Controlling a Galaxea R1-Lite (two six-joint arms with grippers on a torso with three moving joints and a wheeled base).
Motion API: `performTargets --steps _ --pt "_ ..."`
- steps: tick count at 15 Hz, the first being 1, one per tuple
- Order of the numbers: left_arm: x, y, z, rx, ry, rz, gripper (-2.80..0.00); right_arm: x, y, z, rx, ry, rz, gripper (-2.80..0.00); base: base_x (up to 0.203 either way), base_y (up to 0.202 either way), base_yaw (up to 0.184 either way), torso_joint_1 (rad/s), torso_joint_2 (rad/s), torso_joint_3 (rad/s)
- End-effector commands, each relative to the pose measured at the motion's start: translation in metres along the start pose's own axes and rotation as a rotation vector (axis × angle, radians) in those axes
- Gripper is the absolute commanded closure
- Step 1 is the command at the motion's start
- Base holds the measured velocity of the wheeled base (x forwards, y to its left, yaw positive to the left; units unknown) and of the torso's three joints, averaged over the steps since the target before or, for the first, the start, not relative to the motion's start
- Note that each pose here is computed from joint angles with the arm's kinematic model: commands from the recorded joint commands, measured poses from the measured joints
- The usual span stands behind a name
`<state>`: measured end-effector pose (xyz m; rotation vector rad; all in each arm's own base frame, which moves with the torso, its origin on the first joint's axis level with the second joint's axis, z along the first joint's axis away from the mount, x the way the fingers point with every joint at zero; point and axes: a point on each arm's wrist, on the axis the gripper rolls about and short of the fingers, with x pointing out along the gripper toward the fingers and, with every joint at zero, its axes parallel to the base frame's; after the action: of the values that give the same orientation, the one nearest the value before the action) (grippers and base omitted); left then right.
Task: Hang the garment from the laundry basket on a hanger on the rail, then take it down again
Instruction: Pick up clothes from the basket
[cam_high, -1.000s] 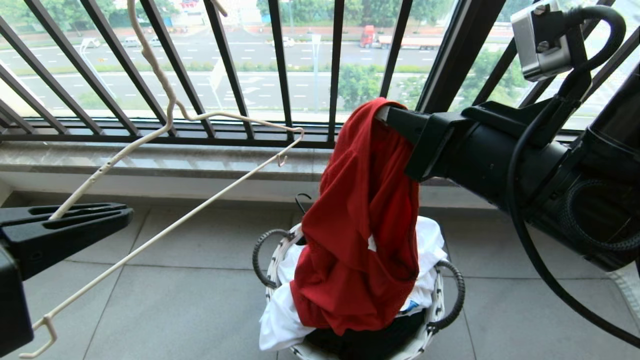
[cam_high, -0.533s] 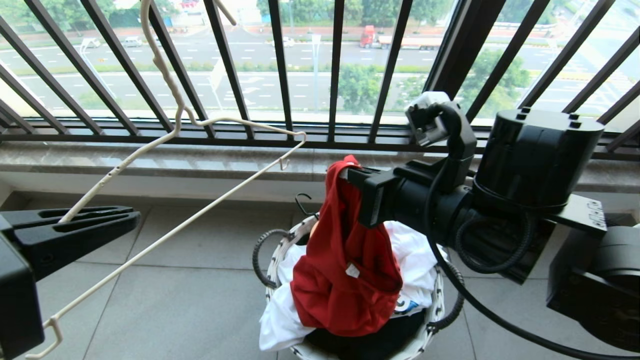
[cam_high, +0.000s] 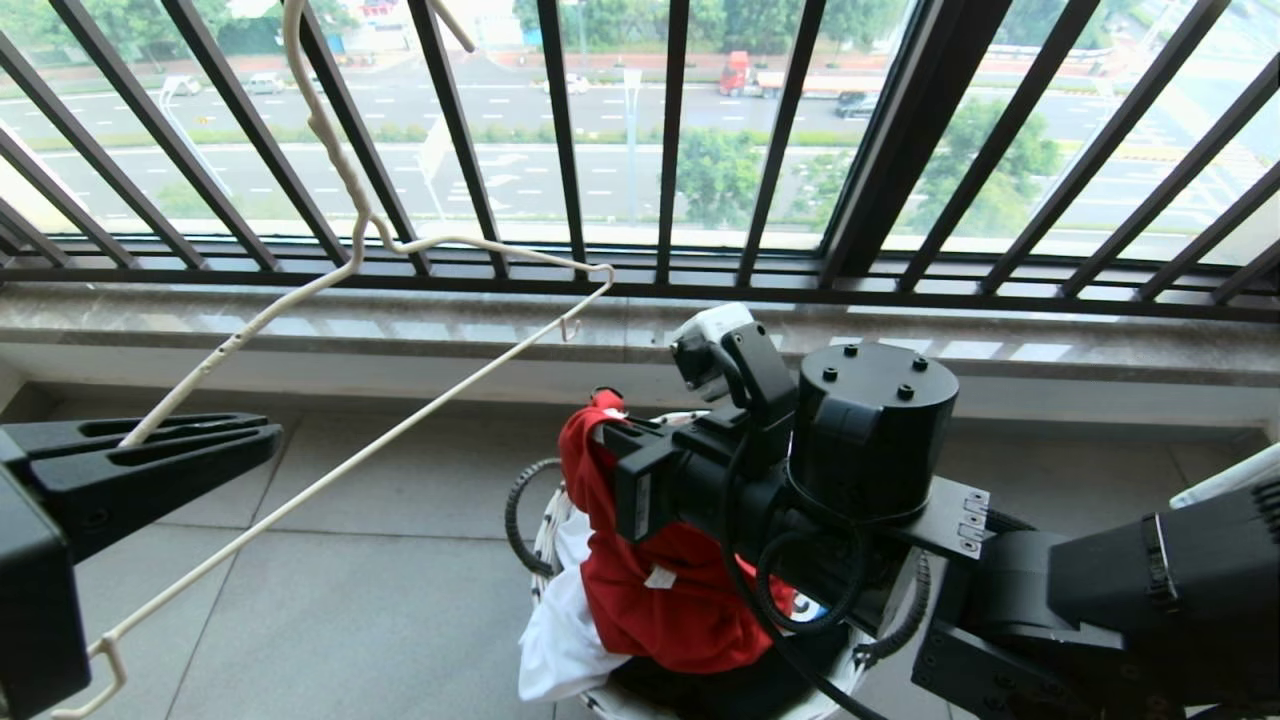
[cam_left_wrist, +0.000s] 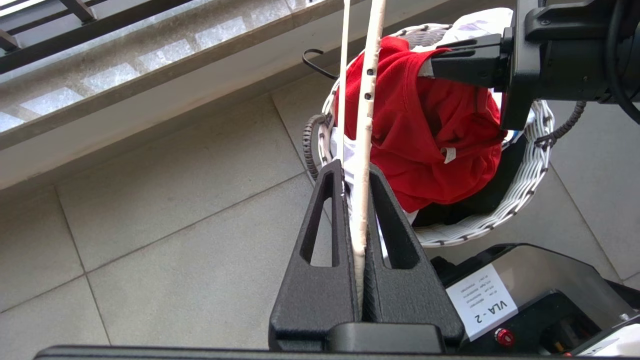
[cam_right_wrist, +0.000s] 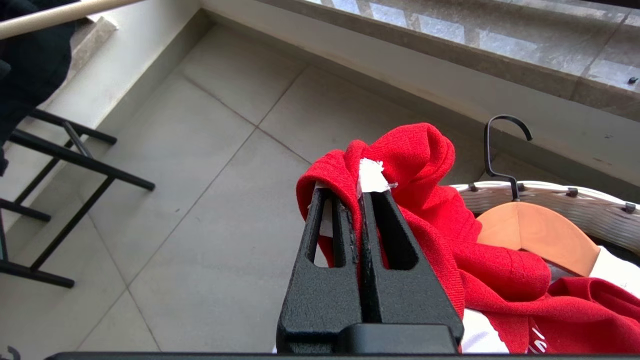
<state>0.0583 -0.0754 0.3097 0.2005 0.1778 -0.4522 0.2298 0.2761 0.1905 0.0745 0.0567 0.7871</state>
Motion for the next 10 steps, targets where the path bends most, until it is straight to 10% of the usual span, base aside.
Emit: performTargets --steps 1,10 --pt "0.001 0.000 0.000 0.003 0.004 0.003 0.00 0.011 0.002 -0.020 -0.005 0.048 0.002 0.00 0.000 0.000 0.000 0.000 0.00 0.000" --pt "0.002 -0.001 -0.002 0.008 0.010 0.001 0.00 0.011 -0.007 -0.023 -0.047 0.098 -0.057 0.00 0.000 0.000 0.000 0.000 0.00 0.000"
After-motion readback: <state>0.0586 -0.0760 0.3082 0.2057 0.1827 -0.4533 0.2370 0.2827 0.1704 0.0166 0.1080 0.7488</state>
